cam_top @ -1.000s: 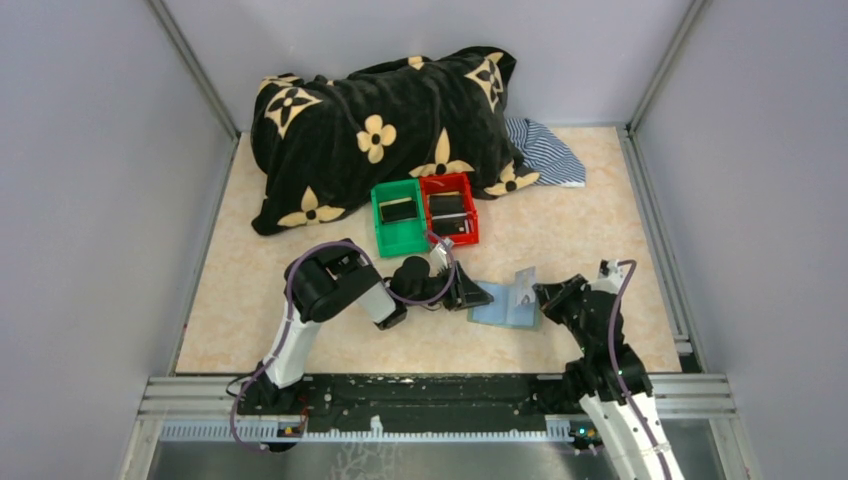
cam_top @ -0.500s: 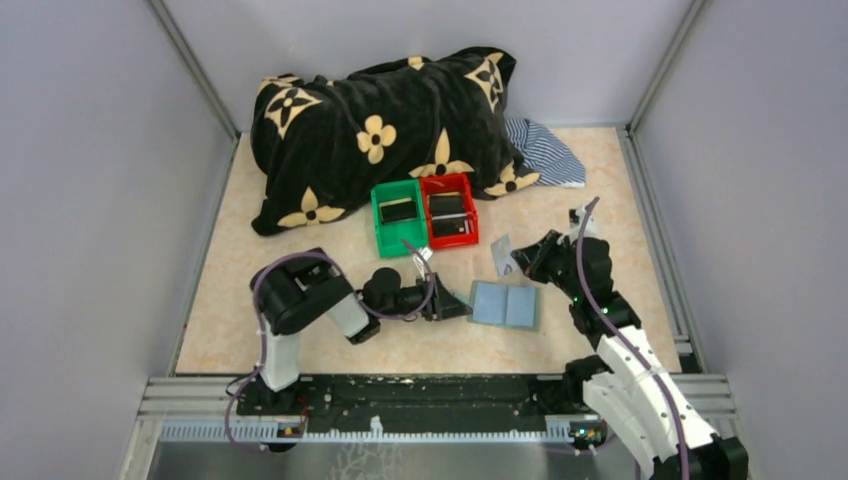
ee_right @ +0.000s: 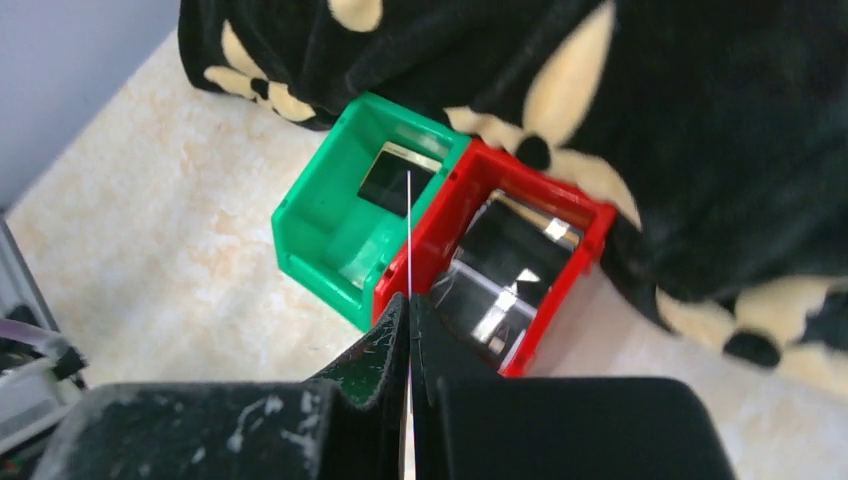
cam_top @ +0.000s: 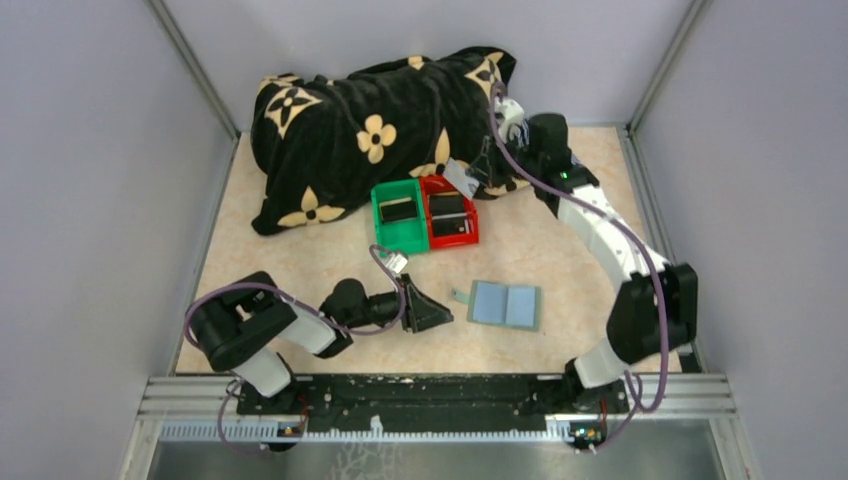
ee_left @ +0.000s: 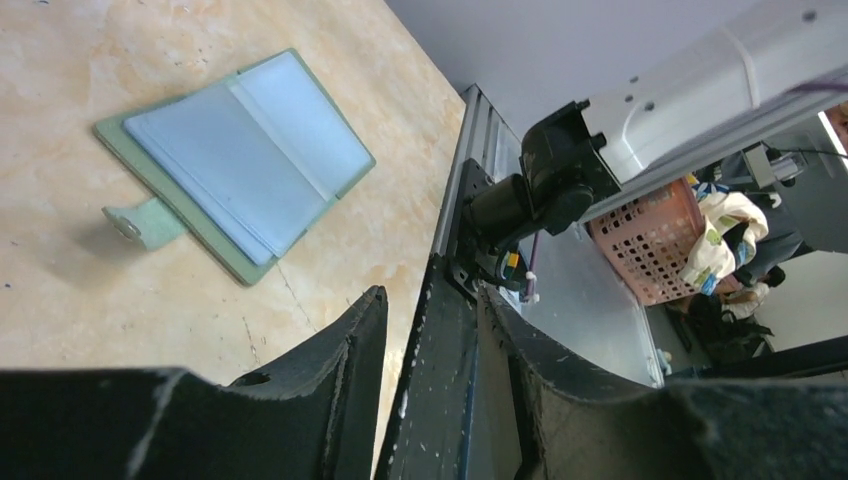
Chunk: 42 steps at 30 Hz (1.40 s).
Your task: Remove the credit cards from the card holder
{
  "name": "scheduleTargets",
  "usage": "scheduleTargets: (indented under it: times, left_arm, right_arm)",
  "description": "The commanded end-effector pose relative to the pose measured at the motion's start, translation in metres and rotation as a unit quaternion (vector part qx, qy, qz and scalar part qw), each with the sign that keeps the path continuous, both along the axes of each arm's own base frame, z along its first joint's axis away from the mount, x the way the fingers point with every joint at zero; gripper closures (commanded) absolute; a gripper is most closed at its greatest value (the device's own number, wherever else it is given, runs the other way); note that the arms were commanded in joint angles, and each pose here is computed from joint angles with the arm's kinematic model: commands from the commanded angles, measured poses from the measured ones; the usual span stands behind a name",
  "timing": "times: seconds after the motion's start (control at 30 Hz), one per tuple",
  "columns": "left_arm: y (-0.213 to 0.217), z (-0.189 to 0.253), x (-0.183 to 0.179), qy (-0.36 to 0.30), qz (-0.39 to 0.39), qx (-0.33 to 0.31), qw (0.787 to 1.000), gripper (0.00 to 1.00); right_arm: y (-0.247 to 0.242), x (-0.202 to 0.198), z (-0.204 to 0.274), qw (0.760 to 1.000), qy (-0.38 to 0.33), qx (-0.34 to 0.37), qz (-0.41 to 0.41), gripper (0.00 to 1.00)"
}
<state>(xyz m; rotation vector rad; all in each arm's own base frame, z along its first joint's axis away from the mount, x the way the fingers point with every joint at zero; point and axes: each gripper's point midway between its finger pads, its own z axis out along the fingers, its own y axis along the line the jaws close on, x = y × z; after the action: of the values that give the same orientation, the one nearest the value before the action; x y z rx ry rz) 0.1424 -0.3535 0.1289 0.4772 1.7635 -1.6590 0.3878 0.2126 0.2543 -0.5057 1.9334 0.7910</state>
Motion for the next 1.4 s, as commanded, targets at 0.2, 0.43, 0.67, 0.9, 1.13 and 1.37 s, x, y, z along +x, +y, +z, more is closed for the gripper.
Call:
scheduleTargets:
  times: [0.2, 0.43, 0.67, 0.9, 1.13, 1.37]
  left_arm:
    - [0.038, 0.010, -0.014, -0.043, 0.037, 0.012, 0.998, 0.50]
    - [0.120, -0.005, 0.044, -0.024, 0.302, 0.099, 0.948, 0.46]
    - [0.142, -0.005, 0.045, 0.016, 0.344, 0.117, 0.931, 0.47]
    - [0.153, -0.010, 0.045, 0.031, 0.366, 0.102, 0.925, 0.48]
    - [0.154, -0.012, 0.047, 0.026, 0.370, 0.115, 0.922, 0.49]
    - [0.151, -0.013, 0.045, 0.032, 0.362, 0.113, 0.925, 0.50]
  right_arm:
    - [0.061, 0.025, -0.002, 0.961, -0.123, -0.129, 0.214, 1.00]
    - [0.110, 0.020, -0.044, 0.935, -0.157, -0.165, 0.273, 1.00]
    - [0.153, 0.014, -0.066, 0.915, -0.172, -0.166, 0.325, 1.00]
    - [0.169, 0.019, -0.091, 0.907, -0.158, -0.174, 0.350, 1.00]
    - [0.184, 0.023, -0.102, 0.900, -0.160, -0.184, 0.363, 1.00]
    - [0.196, 0.033, -0.103, 0.902, -0.155, -0.182, 0.359, 1.00]
